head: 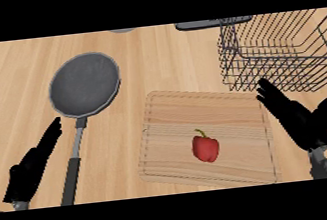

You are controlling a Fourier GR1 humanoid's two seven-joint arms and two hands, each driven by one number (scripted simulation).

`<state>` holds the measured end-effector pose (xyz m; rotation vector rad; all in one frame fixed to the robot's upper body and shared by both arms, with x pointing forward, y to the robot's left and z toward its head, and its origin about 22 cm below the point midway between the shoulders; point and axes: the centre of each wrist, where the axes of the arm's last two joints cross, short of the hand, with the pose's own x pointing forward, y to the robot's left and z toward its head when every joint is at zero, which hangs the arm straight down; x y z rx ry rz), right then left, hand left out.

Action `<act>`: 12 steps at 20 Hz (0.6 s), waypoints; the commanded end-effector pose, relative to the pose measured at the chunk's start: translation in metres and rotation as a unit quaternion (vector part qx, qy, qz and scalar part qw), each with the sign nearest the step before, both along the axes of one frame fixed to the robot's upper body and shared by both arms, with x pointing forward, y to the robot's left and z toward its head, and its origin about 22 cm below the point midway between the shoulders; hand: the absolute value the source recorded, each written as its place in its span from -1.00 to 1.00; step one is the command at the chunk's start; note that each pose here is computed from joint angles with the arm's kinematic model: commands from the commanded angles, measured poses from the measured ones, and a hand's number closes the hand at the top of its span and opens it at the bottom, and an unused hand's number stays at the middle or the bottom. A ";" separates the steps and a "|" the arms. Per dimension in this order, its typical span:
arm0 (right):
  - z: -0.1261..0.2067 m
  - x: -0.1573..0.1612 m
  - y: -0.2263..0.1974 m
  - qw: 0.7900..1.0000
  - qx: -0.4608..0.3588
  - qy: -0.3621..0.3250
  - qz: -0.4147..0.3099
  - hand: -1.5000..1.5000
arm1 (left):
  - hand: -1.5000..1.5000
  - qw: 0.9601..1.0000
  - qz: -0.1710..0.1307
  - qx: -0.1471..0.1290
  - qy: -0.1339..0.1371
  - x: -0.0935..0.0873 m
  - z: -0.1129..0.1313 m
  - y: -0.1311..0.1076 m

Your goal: Pick the bell pepper from the cutting board and place it in the basket

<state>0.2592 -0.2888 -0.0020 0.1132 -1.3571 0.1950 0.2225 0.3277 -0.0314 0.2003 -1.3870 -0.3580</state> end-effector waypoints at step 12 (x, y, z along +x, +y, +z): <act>0.060 -0.004 0.225 0.930 -0.120 -0.291 0.192 -1.00 | 0.00 0.976 0.103 -0.085 0.169 -0.007 -0.033 -0.029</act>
